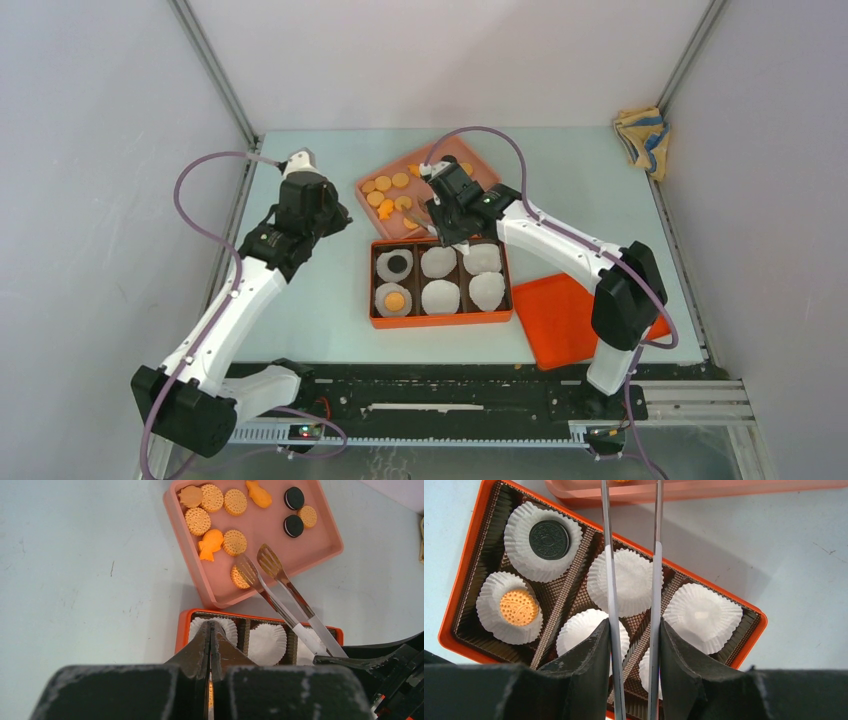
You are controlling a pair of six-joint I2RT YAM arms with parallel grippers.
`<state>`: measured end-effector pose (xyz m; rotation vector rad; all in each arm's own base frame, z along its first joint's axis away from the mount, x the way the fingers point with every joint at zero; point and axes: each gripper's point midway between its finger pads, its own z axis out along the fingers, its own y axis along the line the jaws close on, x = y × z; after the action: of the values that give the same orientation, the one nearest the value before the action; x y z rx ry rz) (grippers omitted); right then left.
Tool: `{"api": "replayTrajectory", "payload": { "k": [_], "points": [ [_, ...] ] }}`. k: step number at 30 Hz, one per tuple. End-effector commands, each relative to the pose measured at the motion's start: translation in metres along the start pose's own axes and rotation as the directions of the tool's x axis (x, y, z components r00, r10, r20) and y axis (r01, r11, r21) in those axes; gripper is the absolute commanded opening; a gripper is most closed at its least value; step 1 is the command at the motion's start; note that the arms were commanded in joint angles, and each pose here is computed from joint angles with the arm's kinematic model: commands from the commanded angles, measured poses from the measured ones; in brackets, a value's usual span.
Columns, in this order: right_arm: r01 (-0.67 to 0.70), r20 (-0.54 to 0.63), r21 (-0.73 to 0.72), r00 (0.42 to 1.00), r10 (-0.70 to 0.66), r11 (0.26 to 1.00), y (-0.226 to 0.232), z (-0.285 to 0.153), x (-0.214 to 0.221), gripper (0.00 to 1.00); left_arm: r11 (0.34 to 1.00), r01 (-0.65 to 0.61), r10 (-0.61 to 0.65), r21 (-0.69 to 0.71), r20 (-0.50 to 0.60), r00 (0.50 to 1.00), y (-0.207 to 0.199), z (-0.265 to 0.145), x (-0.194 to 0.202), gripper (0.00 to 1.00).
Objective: Pack the cookies
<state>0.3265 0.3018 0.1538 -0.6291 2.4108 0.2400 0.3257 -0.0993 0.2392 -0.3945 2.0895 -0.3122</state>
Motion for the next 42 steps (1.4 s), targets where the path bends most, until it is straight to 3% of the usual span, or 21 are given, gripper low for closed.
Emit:
{"api": "replayTrajectory", "payload": {
  "k": [1,14,27,34,42],
  "points": [
    [-0.012,0.029,-0.031,1.0,0.012,0.999,0.007,-0.013,-0.015,0.43,1.0,-0.013,0.013,-0.018,0.005,1.0,0.005,0.006,0.002,0.01],
    [-0.054,0.08,-0.067,0.995,0.059,0.996,0.017,-0.035,-0.024,0.44,1.0,0.001,-0.001,0.03,-0.008,1.0,-0.003,0.005,0.006,0.01],
    [-0.036,0.019,-0.079,0.999,0.038,0.996,0.025,-0.031,-0.011,0.46,0.999,0.007,-0.007,0.045,-0.017,1.0,-0.006,0.007,0.007,0.01],
    [-0.055,0.101,-0.116,0.993,0.067,0.992,0.03,-0.051,-0.031,0.46,0.998,0.008,-0.007,0.061,-0.021,1.0,-0.01,0.007,0.007,0.01],
    [-0.025,0.006,-0.122,1.0,0.026,0.992,0.037,-0.035,-0.016,0.46,0.999,0.004,-0.003,0.048,-0.028,1.0,-0.005,0.008,0.012,0.0]
  ]
}}
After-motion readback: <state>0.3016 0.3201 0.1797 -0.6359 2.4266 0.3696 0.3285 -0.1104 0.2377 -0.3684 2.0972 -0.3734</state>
